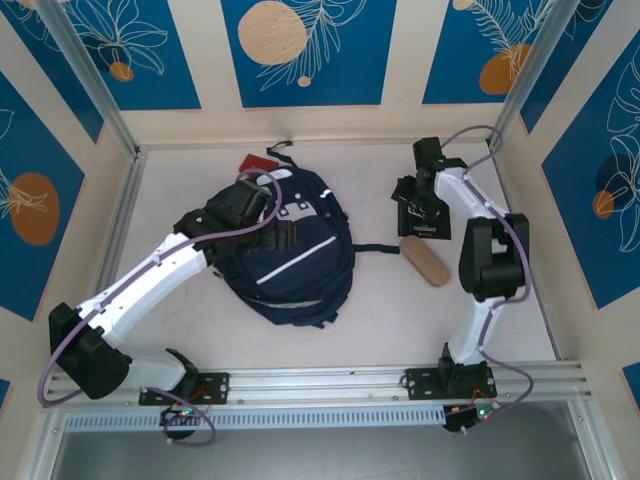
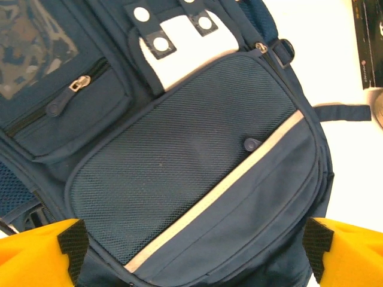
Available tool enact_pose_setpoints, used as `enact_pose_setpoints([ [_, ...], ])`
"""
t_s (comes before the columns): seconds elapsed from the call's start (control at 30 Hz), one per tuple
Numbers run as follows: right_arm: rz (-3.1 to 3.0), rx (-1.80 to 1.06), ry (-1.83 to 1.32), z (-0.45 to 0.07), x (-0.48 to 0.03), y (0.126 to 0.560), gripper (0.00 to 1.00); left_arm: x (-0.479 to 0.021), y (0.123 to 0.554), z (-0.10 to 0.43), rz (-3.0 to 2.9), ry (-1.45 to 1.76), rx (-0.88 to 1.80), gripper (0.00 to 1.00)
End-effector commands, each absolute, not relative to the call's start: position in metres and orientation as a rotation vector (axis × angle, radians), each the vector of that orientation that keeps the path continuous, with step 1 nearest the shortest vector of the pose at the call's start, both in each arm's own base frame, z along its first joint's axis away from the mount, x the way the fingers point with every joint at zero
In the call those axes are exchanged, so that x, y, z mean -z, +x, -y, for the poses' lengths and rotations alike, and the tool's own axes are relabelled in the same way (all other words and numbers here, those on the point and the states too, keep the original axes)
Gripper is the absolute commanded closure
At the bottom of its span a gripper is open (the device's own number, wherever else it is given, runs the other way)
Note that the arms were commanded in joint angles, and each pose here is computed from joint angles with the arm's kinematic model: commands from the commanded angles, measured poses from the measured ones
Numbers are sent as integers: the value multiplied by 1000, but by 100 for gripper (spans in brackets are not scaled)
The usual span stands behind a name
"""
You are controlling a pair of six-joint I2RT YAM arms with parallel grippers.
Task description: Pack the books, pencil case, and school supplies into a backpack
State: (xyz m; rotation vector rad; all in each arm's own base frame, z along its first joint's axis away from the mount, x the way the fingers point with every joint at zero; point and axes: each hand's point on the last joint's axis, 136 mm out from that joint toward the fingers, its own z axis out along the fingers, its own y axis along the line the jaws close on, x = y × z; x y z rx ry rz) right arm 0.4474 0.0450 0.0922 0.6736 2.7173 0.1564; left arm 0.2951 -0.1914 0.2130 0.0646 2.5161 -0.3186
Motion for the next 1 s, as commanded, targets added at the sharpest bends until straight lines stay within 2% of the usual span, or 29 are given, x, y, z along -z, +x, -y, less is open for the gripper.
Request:
enact_pose_setpoints([
  [0.0,-2814,-58,637,-38,-72,448,25,-217,296,177,-2486,-30,316,5],
  [0.17,-2897,-71,628,-49,-47,460,26,-216,294,172,-2491,-59,338,3],
  [0.37,-2983,-148,626,-71,-27,449,27,-217,297,182,-2497,-48,399,2],
  [0.67,-3005,-408,596,-113,-35,438,30,-211,309,222,-2542,17,577,3],
  [0.8,-2935,-360,590,-91,-61,444,30,-208,314,232,-2553,27,615,3],
  [0.97,-2855,-247,679,-25,-77,443,30,-203,313,239,-2569,39,649,3],
])
